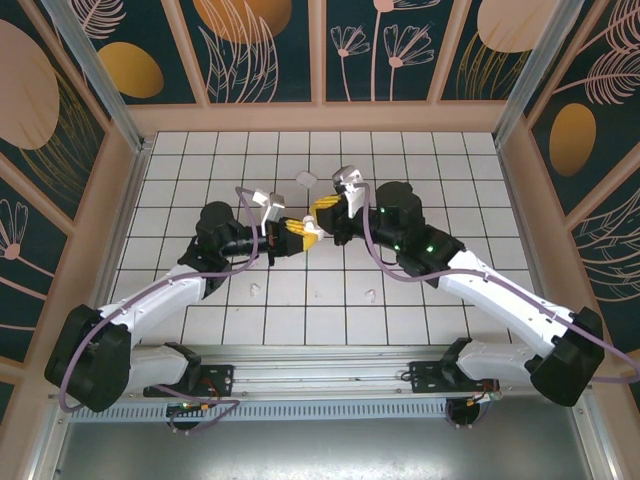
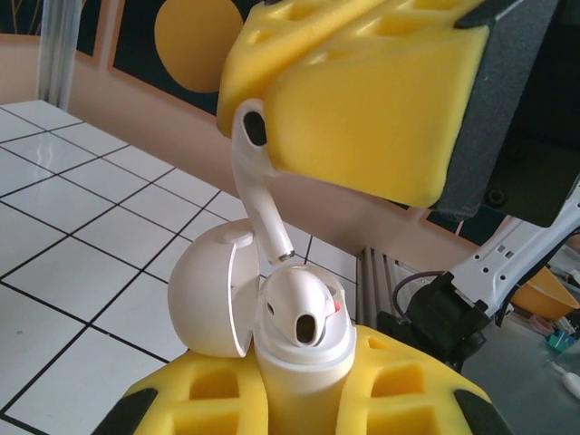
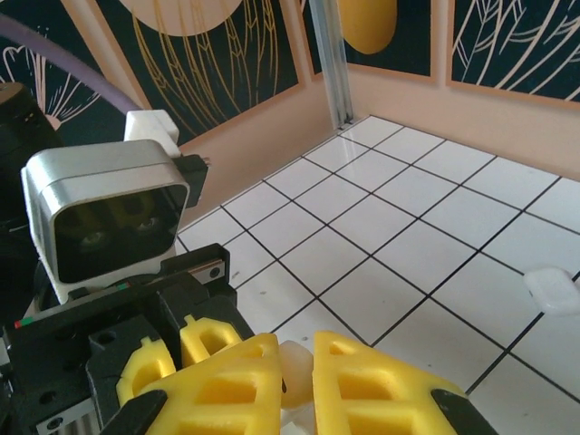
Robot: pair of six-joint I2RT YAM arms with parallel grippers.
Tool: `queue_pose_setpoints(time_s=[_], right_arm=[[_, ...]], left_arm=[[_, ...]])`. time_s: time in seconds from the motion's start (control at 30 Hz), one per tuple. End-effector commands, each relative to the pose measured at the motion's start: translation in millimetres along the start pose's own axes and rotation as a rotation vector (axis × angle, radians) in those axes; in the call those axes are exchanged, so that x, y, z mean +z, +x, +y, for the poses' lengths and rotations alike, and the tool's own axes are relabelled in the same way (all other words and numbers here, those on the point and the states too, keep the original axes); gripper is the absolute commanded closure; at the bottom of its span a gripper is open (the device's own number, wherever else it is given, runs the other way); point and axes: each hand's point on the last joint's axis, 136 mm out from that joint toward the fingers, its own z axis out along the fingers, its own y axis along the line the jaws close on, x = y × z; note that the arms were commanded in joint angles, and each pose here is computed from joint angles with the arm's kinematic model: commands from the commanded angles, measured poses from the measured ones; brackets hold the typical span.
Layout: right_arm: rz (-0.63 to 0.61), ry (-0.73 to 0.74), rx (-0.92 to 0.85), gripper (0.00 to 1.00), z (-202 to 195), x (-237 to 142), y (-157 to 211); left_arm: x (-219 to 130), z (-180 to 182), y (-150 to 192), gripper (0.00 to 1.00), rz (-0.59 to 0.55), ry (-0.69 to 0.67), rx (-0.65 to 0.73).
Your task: Insert the wireless bluetooth earbuds into the charging case
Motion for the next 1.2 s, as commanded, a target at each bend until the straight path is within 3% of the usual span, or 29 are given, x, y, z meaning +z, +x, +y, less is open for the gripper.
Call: queue_pose_setpoints(time_s=[0.0,0.43,1.17], right_arm=[[-0.055,-0.015,-0.068,0.88,4,-12,-12],[-0.079,-0.026,-0.098,0.88,9,-27,-19],[-0.043,-0.036,-0.097,0.88,6,-17,1]], left_arm=[[1,-8,-14,1.0,-0.01,0.04,0.022],[2,-7,-16,1.0,-0.01,0.039,0.009],[3,-8,-20,1.0,-0.021,0.047,-0.007]])
